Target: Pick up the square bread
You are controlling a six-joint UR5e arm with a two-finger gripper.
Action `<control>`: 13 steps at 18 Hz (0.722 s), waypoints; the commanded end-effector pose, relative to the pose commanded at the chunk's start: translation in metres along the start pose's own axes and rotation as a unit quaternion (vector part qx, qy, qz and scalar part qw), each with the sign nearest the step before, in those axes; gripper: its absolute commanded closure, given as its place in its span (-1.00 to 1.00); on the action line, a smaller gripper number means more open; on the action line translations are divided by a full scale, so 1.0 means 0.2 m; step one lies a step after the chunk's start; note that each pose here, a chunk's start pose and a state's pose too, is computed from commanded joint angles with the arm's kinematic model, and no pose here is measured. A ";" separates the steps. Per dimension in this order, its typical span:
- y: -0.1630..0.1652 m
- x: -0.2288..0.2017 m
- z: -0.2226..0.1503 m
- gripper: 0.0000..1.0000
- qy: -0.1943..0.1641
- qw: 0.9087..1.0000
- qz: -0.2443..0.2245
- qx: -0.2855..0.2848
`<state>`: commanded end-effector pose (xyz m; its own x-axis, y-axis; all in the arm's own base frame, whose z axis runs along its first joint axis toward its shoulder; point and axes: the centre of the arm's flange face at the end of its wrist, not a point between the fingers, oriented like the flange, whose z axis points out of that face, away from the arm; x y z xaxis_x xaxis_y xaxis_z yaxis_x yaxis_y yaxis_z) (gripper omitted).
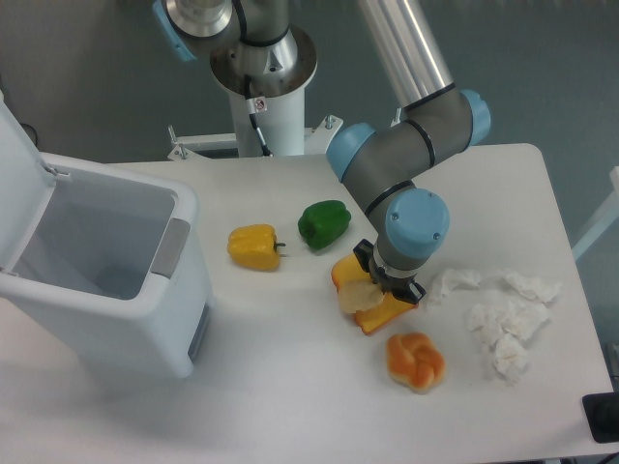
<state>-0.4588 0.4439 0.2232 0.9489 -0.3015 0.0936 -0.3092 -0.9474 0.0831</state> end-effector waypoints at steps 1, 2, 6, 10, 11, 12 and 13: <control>0.01 0.00 -0.03 0.56 -0.004 1.000 -0.002 0.001; 0.01 0.01 -0.07 0.58 -0.011 1.000 -0.003 0.003; 0.06 -0.02 -0.33 0.66 -0.053 0.998 -0.012 0.013; 0.05 -0.07 -0.48 0.66 -0.079 0.996 -0.011 0.027; 0.04 -0.08 -0.49 0.66 -0.078 0.996 -0.011 0.038; 0.03 -0.08 -0.52 0.66 -0.079 0.995 -0.011 0.053; 0.03 -0.08 -0.53 0.66 -0.075 0.996 -0.008 0.055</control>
<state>-0.4826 0.4542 0.3268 0.9551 -0.2909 -0.0563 -0.2927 -0.9558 -0.0272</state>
